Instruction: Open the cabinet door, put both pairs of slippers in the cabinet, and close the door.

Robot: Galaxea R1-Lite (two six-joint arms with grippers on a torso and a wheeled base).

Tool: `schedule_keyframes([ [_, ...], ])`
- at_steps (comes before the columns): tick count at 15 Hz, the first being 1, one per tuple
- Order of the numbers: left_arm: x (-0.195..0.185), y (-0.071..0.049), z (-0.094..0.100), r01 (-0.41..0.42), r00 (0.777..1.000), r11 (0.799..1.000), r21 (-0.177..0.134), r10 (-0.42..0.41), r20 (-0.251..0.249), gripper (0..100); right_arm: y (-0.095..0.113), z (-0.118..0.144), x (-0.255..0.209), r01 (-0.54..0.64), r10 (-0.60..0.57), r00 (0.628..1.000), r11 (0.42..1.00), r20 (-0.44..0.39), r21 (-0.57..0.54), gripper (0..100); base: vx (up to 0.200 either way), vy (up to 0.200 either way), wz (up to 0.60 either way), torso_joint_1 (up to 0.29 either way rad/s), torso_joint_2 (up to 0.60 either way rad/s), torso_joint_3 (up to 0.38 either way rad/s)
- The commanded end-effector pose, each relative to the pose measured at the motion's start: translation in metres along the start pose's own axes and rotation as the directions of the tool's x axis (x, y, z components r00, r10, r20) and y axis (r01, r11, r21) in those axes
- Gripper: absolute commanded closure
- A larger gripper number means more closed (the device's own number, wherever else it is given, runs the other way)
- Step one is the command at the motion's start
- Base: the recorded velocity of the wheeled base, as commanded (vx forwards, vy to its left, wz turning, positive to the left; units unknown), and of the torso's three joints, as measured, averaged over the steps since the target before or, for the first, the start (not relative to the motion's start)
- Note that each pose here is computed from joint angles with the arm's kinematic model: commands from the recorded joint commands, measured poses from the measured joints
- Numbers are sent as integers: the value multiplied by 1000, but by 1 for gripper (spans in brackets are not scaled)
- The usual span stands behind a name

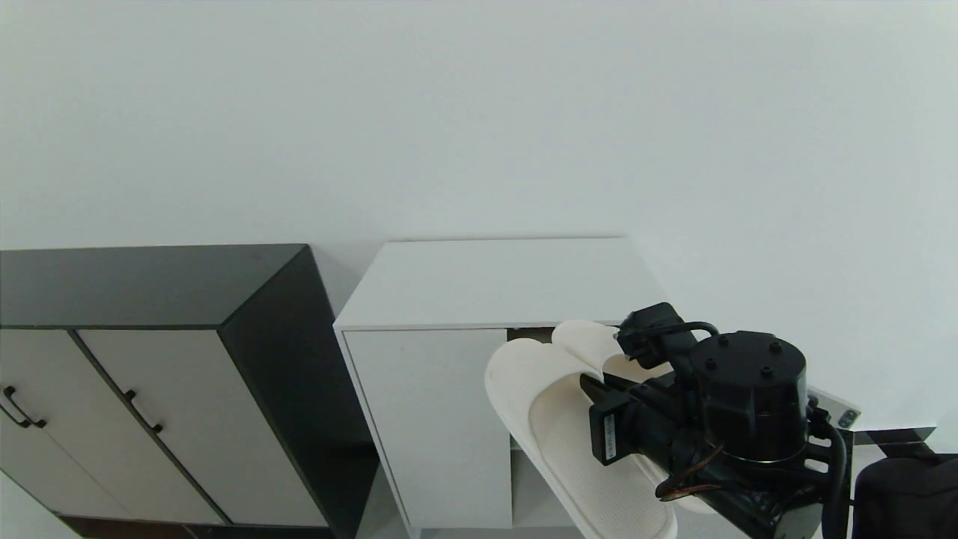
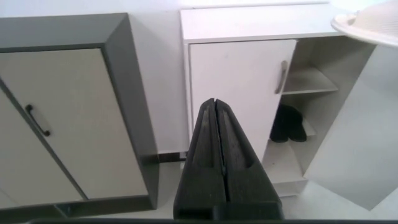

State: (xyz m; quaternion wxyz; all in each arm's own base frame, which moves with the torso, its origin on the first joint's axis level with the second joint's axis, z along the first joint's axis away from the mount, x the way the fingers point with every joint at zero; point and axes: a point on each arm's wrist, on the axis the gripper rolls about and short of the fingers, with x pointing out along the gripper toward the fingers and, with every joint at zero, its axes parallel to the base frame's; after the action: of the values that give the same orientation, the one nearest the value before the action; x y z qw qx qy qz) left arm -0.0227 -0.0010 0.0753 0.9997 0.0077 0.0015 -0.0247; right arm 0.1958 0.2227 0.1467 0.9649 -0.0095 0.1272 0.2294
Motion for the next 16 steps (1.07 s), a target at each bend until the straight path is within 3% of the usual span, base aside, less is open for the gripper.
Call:
schedule_keyframes([
  [1, 0, 0, 0, 0, 1000, 1000, 0, 0, 0, 100, 0, -4, 1, 1, -1, 1000, 1000, -11, -12, 100, 0, 0, 0, 0, 0, 0],
  [12, 0, 0, 0, -2, 1000, 1000, -2, 2, 0, 100, -1, -6, 2, 4, -5, 1000, 1000, -15, -14, 100, 0, 0, 0, 0, 0, 0],
  [16, 0, 0, 0, 0, 1000, 1000, 1, 0, 0, 100, -1, -5, 3, 4, -4, 1000, 1000, -2, -9, 100, 0, 0, 0, -128, 298, 166],
])
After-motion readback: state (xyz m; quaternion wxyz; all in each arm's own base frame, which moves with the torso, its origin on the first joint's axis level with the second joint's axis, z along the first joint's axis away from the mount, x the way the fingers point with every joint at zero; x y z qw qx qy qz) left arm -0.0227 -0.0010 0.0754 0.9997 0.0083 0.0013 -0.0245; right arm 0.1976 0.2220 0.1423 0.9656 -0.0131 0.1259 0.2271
